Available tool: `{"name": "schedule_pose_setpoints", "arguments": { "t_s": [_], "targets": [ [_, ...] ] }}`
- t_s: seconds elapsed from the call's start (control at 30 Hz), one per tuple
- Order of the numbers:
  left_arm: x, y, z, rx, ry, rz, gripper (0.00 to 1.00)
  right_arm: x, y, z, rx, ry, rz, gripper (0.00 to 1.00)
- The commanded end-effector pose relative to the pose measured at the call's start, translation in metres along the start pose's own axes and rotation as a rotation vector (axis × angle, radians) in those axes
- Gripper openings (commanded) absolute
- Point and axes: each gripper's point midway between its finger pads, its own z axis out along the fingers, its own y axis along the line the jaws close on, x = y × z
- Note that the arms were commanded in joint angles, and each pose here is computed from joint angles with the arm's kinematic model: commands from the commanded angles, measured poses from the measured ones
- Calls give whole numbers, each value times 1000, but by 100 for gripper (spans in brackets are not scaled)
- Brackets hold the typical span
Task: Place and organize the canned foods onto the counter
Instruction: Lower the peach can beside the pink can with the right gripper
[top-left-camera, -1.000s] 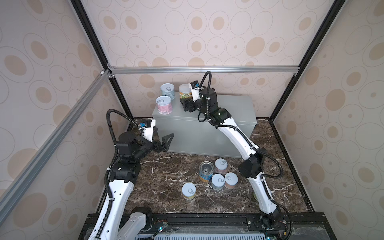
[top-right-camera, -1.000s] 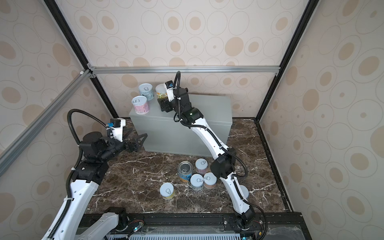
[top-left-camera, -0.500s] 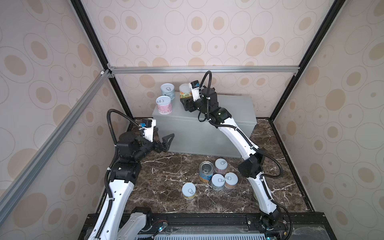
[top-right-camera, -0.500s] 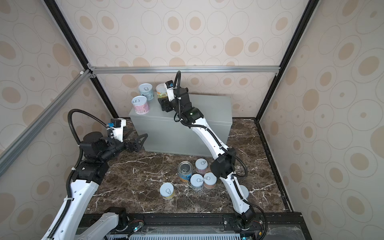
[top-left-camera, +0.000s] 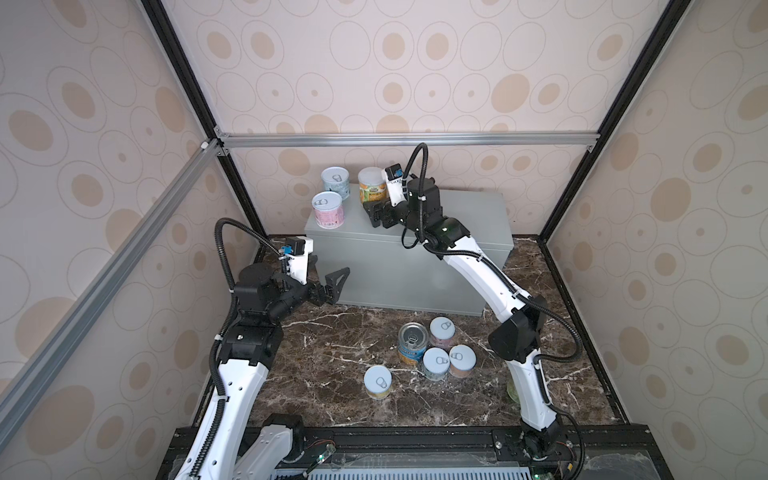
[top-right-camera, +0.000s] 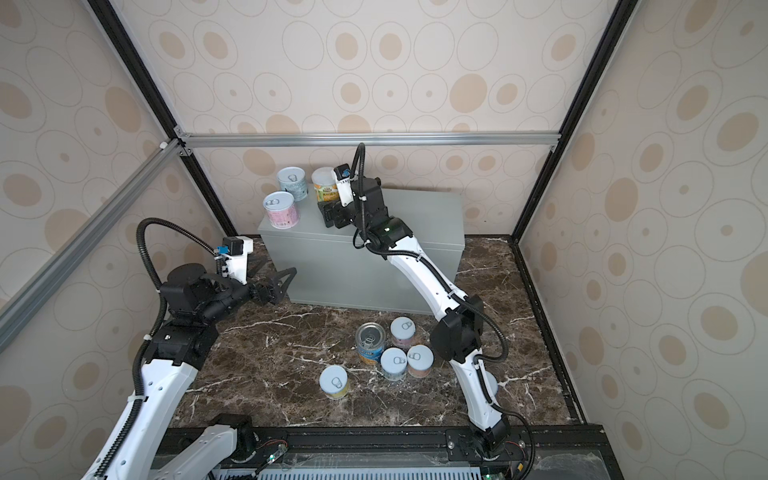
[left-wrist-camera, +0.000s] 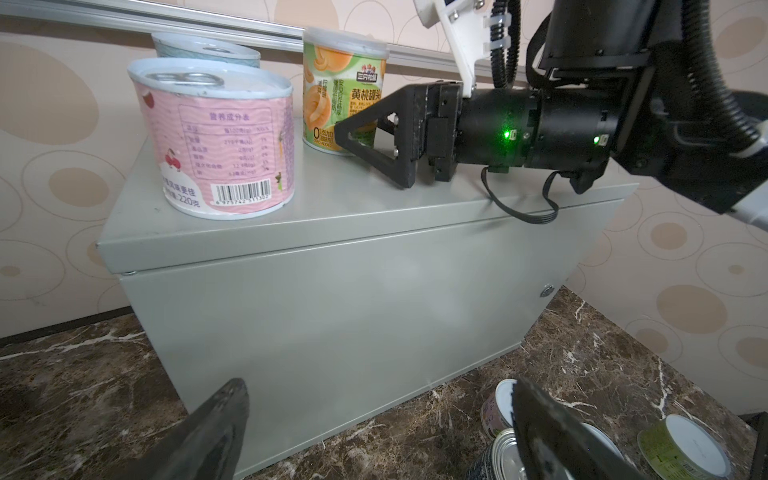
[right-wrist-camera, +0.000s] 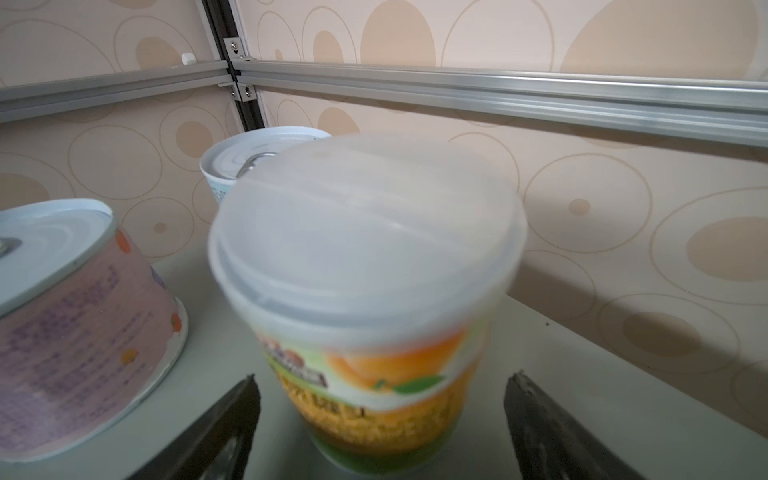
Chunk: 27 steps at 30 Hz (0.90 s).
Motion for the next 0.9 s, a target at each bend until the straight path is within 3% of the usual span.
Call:
{"name": "schedule_pose_setpoints", "arguments": {
  "t_s": [0.0, 0.47, 0.87],
  "targets": [
    [-9, -5, -3, 11, -33, 43, 98, 10, -8, -8, 8, 51, -12, 93],
    [-8, -5, -4, 5, -29, 47, 98, 8, -1, 8, -65, 36, -10, 83],
    [-8, -5, -5, 5, -33, 50, 98, 7, -5, 17, -44, 20, 3, 80]
  ]
}}
